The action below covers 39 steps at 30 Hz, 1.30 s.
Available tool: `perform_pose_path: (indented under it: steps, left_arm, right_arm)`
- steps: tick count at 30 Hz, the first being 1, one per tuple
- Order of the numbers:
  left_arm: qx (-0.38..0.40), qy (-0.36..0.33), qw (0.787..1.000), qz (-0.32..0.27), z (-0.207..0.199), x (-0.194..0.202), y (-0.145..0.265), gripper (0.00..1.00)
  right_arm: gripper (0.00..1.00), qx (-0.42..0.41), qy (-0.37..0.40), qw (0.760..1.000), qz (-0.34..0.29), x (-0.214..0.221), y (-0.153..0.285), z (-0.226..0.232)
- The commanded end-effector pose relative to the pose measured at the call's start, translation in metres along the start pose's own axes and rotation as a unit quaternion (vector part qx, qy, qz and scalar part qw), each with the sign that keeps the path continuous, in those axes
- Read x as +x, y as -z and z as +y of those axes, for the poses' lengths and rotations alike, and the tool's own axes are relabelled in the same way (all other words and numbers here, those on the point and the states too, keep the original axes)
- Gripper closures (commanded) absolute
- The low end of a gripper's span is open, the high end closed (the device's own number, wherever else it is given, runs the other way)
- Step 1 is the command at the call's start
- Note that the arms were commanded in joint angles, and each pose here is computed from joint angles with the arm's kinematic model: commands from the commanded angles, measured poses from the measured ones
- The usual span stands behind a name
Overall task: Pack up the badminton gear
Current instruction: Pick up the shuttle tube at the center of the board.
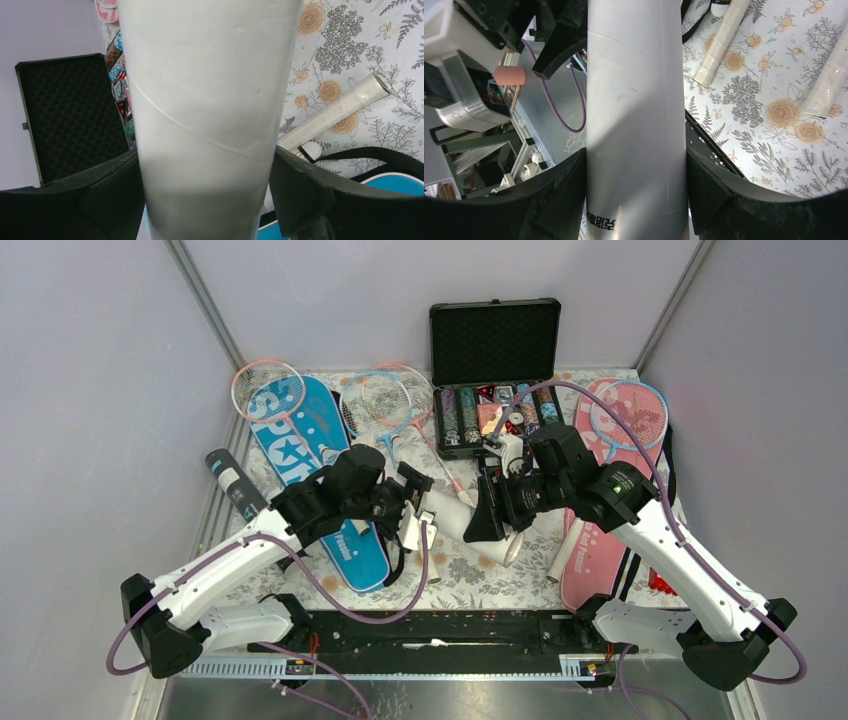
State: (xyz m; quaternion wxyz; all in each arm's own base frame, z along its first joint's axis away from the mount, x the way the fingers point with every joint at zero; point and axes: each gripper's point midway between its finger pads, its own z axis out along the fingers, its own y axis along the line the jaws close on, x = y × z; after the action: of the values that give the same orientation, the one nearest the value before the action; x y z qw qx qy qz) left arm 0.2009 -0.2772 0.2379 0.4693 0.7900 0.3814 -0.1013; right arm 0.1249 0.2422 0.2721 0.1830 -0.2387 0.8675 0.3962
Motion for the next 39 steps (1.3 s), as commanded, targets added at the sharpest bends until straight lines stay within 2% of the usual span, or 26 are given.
perform_pose_path:
  steps: [1,5,10,15,18,22,25,29,33,36,39]
  left_arm:
    - [-0.018,0.008,1.0,-0.024,0.016,-0.014,0.003,0.2]
    - [-0.033,0.089,0.995,-0.004,0.015,-0.01,0.011,0.37]
    - [-0.075,0.184,0.98,0.018,0.007,-0.001,0.026,0.5]
    - [-0.126,0.261,0.956,0.05,-0.001,0.014,0.041,0.52]
    - [-0.152,0.291,0.942,0.065,-0.006,0.022,0.052,0.53]
    - [-0.17,0.319,0.93,0.064,-0.014,0.023,0.061,0.53]
    - [-0.17,0.331,0.927,0.054,-0.02,0.022,0.063,0.53]
    - [-0.203,0.347,0.913,0.075,-0.02,0.035,0.064,0.53]
    - [-0.267,0.38,0.876,0.13,-0.008,0.06,0.075,0.52]
    - [-0.321,0.393,0.846,0.166,0.002,0.075,0.089,0.52]
    - [-0.364,0.389,0.826,0.186,0.008,0.085,0.101,0.52]
  right_arm:
    - [0.57,-0.059,0.033,0.997,-0.036,-0.019,0.008,0.028]
    - [0.36,-0.019,0.008,0.996,-0.084,-0.04,0.017,0.024]
    - [0.17,0.018,-0.017,0.983,-0.181,-0.074,0.043,0.027]
    - [0.11,0.05,-0.025,0.962,-0.266,-0.094,0.076,0.027]
    - [0.13,0.045,-0.021,0.954,-0.295,-0.097,0.09,0.032]
    - [0.28,-0.013,0.0,0.95,-0.311,-0.098,0.093,0.052]
    - [0.35,-0.022,0.0,0.951,-0.307,-0.097,0.088,0.052]
    - [0.4,0.067,-0.013,0.941,-0.331,-0.102,0.079,0.01]
    - [0.41,0.198,-0.053,0.924,-0.322,-0.088,0.059,-0.058]
    - [0.41,0.247,-0.089,0.916,-0.305,-0.068,0.046,-0.089]
    - [0.43,0.272,-0.144,0.906,-0.289,-0.042,0.033,-0.113]
